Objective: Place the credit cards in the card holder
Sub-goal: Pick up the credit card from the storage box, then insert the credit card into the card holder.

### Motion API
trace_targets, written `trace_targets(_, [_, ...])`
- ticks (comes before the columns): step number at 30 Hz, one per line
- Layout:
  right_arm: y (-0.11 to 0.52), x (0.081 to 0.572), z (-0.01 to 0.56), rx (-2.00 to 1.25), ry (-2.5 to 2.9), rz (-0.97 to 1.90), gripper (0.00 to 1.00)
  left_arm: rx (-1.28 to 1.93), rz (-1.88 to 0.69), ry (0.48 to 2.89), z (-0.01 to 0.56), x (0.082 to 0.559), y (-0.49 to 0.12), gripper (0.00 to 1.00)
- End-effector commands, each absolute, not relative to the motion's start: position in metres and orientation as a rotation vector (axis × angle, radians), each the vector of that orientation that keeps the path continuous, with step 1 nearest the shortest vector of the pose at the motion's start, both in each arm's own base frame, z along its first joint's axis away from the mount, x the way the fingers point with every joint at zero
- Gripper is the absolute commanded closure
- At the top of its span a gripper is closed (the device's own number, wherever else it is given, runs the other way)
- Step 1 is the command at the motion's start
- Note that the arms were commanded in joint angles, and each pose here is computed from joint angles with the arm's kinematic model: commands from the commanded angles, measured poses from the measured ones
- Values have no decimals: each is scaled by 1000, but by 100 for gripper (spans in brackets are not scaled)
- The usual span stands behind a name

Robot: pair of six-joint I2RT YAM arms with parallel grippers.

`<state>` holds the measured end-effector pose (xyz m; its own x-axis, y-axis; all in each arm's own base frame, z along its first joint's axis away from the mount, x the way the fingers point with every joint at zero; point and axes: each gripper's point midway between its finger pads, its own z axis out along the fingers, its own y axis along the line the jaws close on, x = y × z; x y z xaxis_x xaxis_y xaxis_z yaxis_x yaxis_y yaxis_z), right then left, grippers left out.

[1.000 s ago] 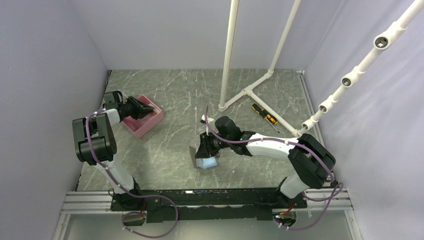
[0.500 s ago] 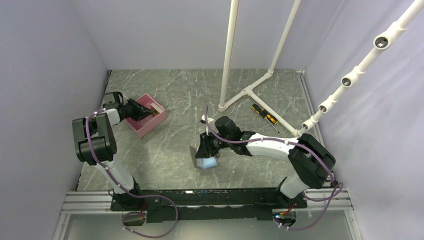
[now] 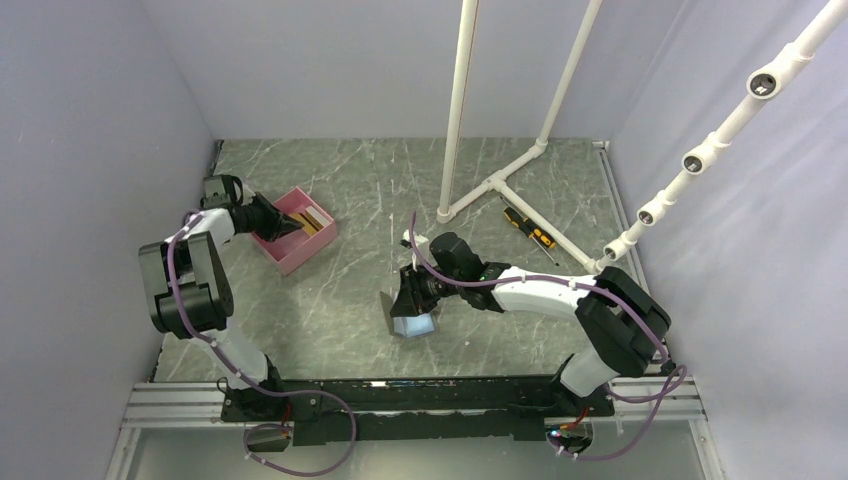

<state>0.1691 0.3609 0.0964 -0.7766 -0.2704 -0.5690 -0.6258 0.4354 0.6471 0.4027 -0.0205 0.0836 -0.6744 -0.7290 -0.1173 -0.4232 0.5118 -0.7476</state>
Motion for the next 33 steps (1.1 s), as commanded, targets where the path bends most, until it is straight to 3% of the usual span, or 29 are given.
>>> trace_targets(1, [367,173,104,-768,2267,1306,76,-901,-920,2372,108,395,-16,100])
trace_targets(8, [365,175,106,-765,2272,1285,76,-891,-820,2391,127,386,-8,100])
trace_targets(18, [372,179,102,-770,2297,1288,75,-723,-655,2305,211,360,-6,100])
trace_targets(28, [390,170,79,-733,2409,1396,73,-341,-772,2369,240,281,-123,100])
trace_targets(33, [390,160,88,-739,2386,1596,50,-275,-841,2454,216,227,-164,100])
